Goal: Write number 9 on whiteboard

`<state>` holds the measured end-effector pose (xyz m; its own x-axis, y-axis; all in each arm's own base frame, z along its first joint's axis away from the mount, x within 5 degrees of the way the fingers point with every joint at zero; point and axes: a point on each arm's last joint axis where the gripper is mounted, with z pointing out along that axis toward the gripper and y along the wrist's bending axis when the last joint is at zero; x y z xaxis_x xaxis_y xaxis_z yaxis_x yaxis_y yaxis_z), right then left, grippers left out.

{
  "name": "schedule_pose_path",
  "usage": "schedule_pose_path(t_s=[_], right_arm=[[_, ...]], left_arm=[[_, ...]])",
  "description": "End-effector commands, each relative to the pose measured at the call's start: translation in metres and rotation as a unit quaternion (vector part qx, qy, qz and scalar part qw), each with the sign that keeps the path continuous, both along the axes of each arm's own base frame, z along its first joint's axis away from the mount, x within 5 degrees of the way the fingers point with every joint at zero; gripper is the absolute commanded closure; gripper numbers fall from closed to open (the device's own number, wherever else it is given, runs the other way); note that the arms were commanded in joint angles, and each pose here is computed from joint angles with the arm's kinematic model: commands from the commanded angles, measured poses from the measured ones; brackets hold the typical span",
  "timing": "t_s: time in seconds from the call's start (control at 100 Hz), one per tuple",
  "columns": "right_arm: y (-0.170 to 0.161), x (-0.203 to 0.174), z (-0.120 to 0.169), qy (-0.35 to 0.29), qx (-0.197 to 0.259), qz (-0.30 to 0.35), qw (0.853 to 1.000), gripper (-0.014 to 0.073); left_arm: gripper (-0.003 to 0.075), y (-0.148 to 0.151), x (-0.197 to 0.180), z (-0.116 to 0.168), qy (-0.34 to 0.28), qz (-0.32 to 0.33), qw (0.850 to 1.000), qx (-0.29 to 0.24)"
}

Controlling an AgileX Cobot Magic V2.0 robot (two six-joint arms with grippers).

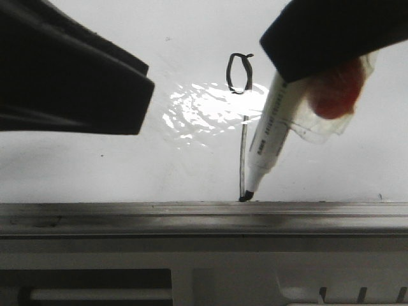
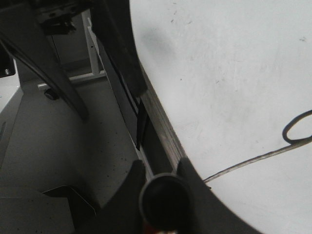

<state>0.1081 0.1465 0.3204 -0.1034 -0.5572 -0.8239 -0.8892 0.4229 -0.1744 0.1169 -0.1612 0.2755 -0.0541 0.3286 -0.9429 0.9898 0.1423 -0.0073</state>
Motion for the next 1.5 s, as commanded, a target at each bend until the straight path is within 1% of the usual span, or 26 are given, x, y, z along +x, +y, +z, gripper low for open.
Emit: schedule_pose_path(t_s=[0.0,0.13,0.27,0.46,0.59,0.91,1.35,1.49], right_arm=[[0.003,0.003,0.021,-0.045,0.054,-0.008,0.997,0.0669],[0.008,0.008,0.022,-0.054,0.071,-0.015,0.996,0.0669],[0.018,0.010,0.021,-0.050,0.065,0.000,0.997,0.0669],[0.038,0.008,0.027,-0.052,0.066,0.031,0.996,0.0669],[0.044,0.010,0.027,-0.049,0.063,0.035,0.996,0.0669],[0.050,0.003,0.028,-0.054,0.073,0.054,0.994,0.0669],[0.051,0.002,0.031,-0.056,0.087,0.052,0.993,0.0669],[0.052,0.002,0.032,-0.049,0.097,0.050,0.993,0.0669]], left_arm=[[0.0414,-0.004,-0.001,0.015,0.000,-0.009,0.999,-0.041],[0.0414,-0.005,-0.003,0.016,-0.005,-0.025,0.999,-0.045],[0.0414,-0.005,-0.004,0.016,-0.005,-0.030,0.998,-0.046],[0.0414,-0.005,-0.004,0.016,-0.005,-0.029,0.999,-0.046],[0.0414,-0.005,-0.003,0.016,-0.004,-0.025,0.999,-0.047],[0.0414,-0.005,-0.001,0.017,0.000,-0.011,0.999,-0.054],[0.0416,-0.005,-0.002,0.017,0.000,-0.013,0.999,-0.053],[0.0416,-0.005,-0.003,0.017,0.001,-0.016,0.998,-0.053]])
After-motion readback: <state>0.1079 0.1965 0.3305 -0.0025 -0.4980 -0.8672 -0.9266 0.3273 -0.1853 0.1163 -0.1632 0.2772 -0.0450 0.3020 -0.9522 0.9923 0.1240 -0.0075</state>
